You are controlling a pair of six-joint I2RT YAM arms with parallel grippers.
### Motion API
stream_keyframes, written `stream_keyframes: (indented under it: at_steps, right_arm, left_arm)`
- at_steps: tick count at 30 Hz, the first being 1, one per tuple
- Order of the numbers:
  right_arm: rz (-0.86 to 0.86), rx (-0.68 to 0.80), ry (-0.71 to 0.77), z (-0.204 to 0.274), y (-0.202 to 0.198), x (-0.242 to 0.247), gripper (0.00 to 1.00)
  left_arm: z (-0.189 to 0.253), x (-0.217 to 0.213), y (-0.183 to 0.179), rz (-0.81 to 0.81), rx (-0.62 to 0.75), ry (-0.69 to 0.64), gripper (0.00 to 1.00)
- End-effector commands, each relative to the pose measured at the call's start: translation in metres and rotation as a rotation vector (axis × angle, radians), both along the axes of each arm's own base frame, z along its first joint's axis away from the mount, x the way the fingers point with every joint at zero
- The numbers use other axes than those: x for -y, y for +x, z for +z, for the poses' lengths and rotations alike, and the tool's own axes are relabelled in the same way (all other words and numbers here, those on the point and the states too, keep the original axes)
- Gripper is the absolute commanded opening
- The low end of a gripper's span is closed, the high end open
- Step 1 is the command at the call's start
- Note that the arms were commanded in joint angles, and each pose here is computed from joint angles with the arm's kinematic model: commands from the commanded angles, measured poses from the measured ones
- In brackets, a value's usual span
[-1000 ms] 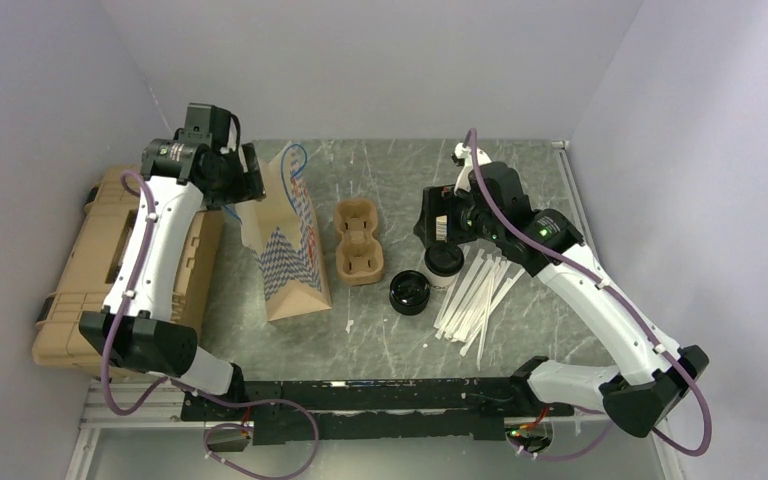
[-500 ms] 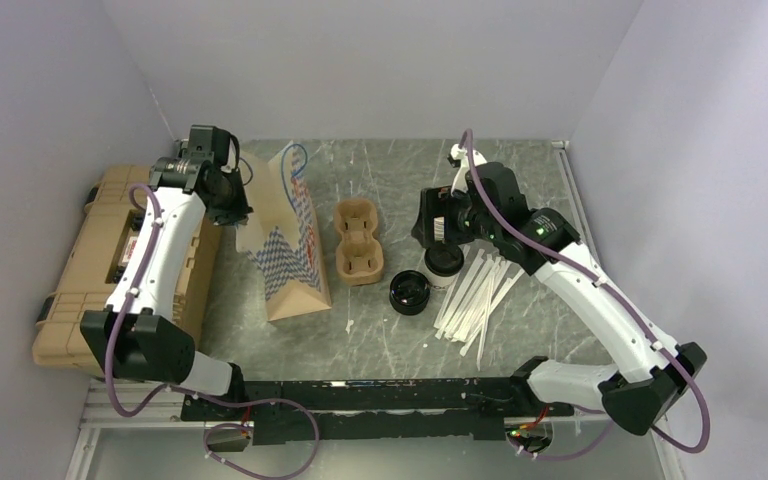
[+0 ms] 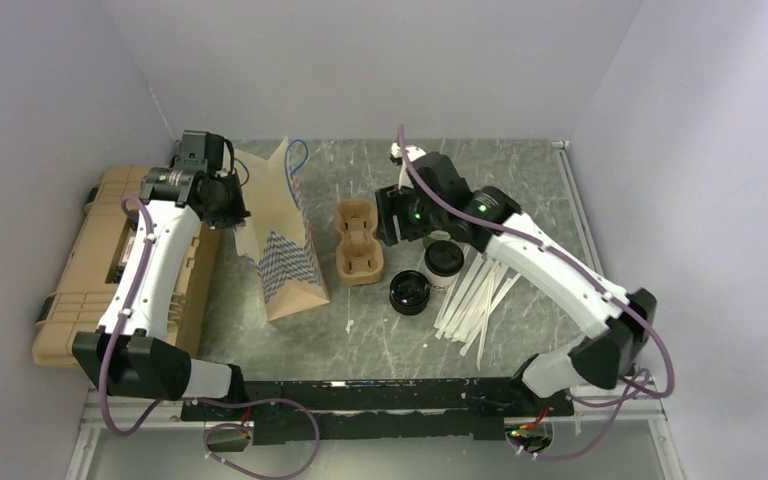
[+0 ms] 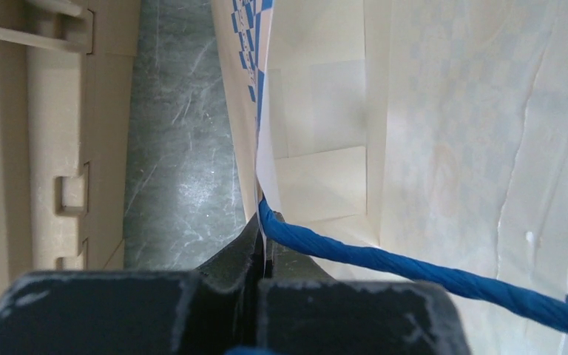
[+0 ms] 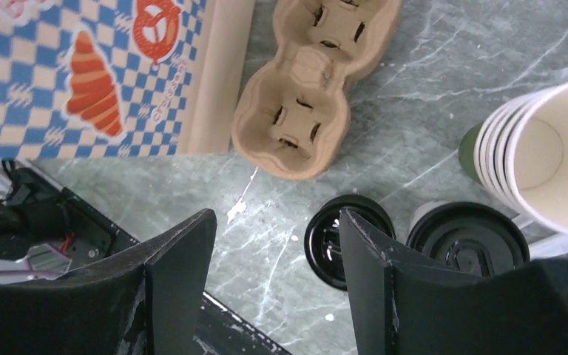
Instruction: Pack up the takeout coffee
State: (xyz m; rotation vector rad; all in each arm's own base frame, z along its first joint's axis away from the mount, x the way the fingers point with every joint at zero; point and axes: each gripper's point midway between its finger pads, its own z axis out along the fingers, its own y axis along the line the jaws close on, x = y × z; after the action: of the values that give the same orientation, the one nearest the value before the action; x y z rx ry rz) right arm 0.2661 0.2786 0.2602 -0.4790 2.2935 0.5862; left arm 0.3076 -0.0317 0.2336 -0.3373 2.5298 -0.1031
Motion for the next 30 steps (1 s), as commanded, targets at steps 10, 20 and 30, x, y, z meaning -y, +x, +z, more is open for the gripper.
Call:
stream_keyframes:
  at_steps: [10,20,30]
  right_arm:
    - [-0.023,-0.058,-0.111,-0.052,0.049,-0.045,0.55]
    - [-0.05,-0.141,-0.19,-0.106,0.039,-0.046,0.35]
    - [0.175,-0.054,-0.2,-0.103,0.007,-0.056,0.44]
  left_arm:
    - [0.034,0.001,-0.015,-0.04,0.095,-0.008,0.0]
    - [0.035,0.001,-0.019,-0.056,0.106,-0.009,0.0]
    - [0.026,0.002,-0.023,-0.084,0.093,-0.009,0.0]
